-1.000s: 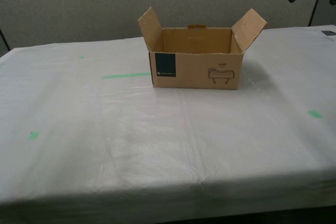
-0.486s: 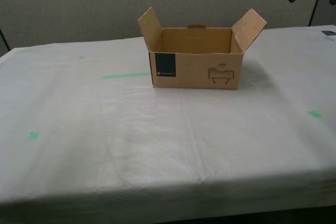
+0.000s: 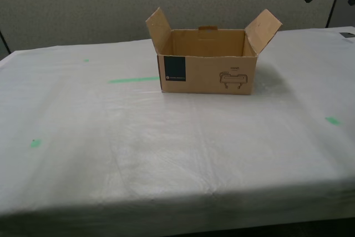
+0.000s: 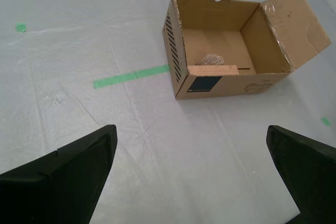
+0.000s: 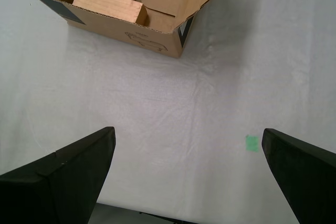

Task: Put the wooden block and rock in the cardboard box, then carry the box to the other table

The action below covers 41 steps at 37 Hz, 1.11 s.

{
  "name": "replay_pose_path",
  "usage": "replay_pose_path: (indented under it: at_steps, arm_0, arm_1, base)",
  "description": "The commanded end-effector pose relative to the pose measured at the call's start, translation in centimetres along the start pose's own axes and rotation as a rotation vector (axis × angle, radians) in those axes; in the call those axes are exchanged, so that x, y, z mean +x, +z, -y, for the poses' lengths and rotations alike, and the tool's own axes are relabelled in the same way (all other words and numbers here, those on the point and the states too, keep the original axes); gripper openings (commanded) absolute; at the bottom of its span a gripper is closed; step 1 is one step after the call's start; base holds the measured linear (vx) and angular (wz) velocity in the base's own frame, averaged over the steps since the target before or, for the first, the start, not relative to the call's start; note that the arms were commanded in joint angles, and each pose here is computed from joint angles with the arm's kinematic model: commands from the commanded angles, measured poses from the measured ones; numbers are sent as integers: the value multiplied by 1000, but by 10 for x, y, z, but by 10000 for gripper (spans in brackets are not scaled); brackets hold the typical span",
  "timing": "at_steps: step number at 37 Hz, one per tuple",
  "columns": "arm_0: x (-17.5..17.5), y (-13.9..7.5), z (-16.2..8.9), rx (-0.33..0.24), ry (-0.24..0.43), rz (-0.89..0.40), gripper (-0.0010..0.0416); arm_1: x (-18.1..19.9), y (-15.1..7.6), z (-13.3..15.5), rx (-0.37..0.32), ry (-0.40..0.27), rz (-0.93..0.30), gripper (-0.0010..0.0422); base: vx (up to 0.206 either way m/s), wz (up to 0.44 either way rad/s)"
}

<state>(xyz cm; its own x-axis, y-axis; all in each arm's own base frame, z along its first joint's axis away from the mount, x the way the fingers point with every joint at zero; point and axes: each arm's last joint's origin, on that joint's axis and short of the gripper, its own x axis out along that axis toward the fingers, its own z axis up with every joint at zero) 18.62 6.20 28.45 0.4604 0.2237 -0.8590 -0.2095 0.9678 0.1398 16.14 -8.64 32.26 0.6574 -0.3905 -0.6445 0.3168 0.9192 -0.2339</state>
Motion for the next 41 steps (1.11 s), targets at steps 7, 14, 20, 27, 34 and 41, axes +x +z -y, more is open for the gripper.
replay_pose_path:
  at_steps: [7, 14, 20, 27, 34, 41]
  arm_0:
    - [0, 0, 0, 2, -4, 1, 389]
    - [0, 0, 0, 2, -4, 1, 390]
    - [0, 0, 0, 2, -4, 1, 389]
    - [0, 0, 0, 2, -4, 1, 390]
    - [0, 0, 0, 2, -4, 1, 389]
    - [0, 0, 0, 2, -4, 1, 390]
  arm_1:
    - [0, 0, 0, -2, -2, 2, 389]
    - [0, 0, 0, -1, -2, 2, 389]
    - [0, 0, 0, -2, -2, 2, 389]
    - [0, 0, 0, -2, -2, 2, 389]
    - [0, 0, 0, -2, -2, 2, 389]
    - [0, 0, 0, -2, -2, 2, 389]
  base:
    - [0, 0]
    - [0, 0]
    - [0, 0]
    - [0, 0]
    - [0, 0]
    - [0, 0]
